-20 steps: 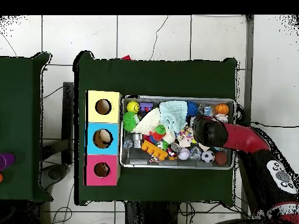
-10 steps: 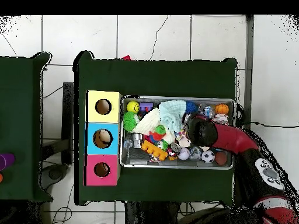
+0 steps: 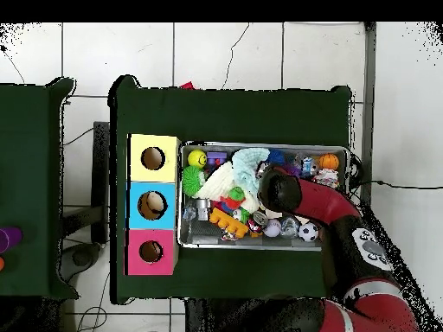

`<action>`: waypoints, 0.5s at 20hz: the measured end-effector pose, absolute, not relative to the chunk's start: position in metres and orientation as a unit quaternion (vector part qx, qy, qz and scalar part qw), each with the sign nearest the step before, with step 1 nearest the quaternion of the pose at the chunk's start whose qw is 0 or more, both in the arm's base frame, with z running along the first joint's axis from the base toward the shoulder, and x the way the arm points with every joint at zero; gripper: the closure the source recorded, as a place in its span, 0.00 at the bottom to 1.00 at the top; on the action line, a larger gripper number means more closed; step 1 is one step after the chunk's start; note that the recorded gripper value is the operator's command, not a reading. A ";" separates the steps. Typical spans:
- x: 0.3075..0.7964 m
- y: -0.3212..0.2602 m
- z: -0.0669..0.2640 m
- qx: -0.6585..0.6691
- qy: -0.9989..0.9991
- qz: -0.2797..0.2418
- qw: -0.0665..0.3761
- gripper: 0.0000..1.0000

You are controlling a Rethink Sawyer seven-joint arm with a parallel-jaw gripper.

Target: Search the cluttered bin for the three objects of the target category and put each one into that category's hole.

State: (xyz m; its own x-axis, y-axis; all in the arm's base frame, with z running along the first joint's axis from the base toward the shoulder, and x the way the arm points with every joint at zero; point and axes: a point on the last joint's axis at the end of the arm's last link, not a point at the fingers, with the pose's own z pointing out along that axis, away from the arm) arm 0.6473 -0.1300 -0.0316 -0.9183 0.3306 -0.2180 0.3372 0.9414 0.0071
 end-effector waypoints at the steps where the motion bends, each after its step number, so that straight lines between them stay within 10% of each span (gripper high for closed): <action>1: 0.648 -0.128 -0.032 0.177 0.978 -0.016 0.110 0.00; 10: 0.651 -0.123 -0.033 0.212 0.971 -0.019 0.107 0.00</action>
